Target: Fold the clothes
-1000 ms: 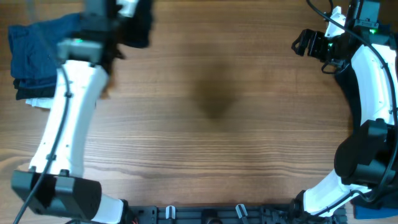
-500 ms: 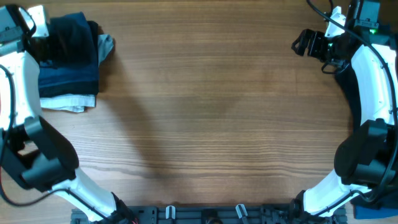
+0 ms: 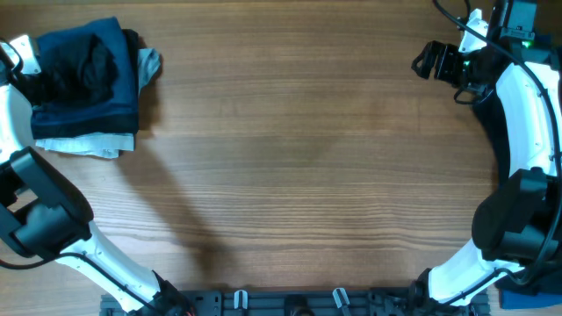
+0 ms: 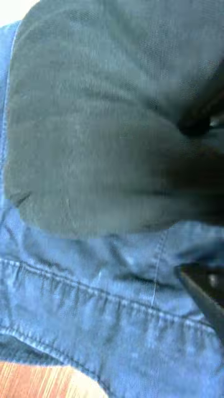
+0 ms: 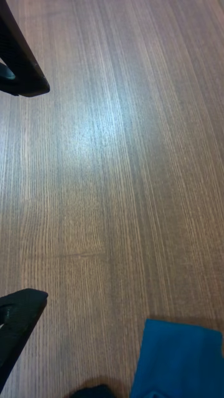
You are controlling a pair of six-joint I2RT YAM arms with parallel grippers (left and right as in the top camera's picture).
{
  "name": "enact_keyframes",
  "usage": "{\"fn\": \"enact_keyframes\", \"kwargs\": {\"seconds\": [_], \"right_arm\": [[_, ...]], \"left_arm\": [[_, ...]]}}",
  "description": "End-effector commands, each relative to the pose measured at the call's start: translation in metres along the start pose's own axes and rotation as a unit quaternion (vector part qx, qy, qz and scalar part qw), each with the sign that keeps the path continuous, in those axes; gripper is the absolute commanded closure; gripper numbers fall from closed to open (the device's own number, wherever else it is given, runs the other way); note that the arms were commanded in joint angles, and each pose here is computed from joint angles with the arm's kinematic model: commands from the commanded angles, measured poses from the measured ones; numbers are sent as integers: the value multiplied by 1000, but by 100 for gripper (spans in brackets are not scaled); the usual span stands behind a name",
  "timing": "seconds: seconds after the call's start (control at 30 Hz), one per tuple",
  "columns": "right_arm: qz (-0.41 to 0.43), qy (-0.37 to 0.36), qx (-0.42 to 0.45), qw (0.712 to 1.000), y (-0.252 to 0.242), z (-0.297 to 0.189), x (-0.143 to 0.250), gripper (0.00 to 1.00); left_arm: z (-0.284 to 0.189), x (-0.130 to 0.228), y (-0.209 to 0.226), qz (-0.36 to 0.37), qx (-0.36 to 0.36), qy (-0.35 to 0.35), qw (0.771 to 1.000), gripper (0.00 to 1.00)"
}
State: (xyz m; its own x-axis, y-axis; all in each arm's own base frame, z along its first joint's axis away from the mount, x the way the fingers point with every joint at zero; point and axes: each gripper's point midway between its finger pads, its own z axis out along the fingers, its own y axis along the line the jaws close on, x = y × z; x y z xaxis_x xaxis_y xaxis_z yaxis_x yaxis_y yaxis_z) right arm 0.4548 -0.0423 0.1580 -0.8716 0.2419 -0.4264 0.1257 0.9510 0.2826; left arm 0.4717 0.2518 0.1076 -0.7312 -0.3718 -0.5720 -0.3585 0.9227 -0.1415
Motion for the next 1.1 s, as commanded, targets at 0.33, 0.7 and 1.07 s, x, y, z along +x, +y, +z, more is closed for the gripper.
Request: {"fn": "enact_keyframes", "kwargs": {"seconds": [0.33, 0.7, 1.07], "right_arm": [[7, 4, 3, 1000, -2, 4, 2, 0], [7, 4, 3, 1000, -2, 4, 2, 0], [7, 4, 3, 1000, -2, 4, 2, 0]], "left_arm": [[-106, -56, -46, -136, 86, -98, 982, 34], [22, 47, -121, -147, 206, 123, 960, 96], [-92, -47, -106, -106, 197, -58, 973, 89]]}}
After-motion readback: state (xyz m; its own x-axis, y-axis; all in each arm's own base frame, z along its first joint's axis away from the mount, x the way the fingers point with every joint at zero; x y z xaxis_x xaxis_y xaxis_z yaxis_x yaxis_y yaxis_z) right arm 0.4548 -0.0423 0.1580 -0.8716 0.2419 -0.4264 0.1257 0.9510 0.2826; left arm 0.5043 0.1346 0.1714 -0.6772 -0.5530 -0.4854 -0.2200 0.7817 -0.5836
